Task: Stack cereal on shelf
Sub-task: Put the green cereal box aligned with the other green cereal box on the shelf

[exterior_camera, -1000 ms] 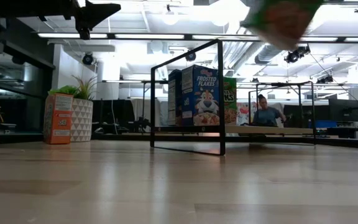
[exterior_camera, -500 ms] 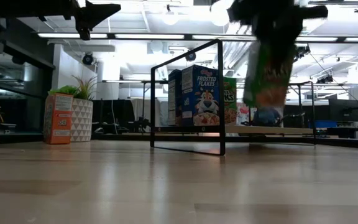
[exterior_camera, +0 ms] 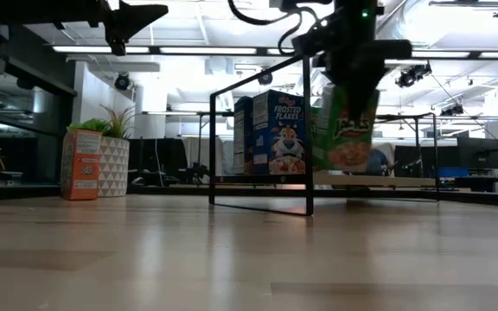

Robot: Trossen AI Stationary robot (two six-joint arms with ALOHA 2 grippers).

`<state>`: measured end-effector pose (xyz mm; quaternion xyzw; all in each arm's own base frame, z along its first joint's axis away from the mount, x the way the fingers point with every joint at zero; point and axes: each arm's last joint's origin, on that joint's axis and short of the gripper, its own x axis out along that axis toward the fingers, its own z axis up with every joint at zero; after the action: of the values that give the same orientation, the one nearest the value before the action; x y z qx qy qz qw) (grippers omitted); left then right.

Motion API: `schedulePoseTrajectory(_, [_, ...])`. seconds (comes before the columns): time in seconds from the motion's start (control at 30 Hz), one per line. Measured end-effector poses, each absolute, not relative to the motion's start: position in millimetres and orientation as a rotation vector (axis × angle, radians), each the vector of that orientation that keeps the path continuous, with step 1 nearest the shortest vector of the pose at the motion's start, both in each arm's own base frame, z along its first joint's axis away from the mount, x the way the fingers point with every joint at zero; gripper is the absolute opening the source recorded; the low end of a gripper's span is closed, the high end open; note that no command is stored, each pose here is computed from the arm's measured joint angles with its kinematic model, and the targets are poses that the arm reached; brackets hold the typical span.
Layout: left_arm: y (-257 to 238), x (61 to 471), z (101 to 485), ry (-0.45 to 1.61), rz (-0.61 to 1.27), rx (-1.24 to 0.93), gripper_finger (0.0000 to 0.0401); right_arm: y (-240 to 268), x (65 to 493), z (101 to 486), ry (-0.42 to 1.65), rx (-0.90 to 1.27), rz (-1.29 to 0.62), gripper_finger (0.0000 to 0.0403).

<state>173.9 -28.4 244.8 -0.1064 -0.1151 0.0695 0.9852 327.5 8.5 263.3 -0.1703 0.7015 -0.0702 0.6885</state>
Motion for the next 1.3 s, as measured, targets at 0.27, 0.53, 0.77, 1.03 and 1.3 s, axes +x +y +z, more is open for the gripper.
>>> schedulePoseTrajectory(0.27, [-28,174,245,-0.231,0.140,-0.214,0.0248,-4,333,264,1.521,-0.345,-0.153,0.0131])
schedulePoseTrajectory(0.53, [-28,174,245,-0.231,0.140,-0.214,0.0248,-9,335,264,1.507,-0.330,-0.137,0.0131])
schedulePoseTrajectory(0.77, [-28,174,245,-0.231,0.140,-0.214,0.0248,-8,335,264,1.507,-0.322,-0.121,0.0135])
schedulePoseTrajectory(1.03, [-28,174,245,-0.231,0.140,-0.214,0.0248,-10,337,265,1.493,-0.369,-0.166,0.0196])
schedulePoseTrajectory(1.3, [-28,174,245,-0.231,0.140,-0.214,0.0248,-10,337,265,1.492,-0.383,-0.158,0.0221])
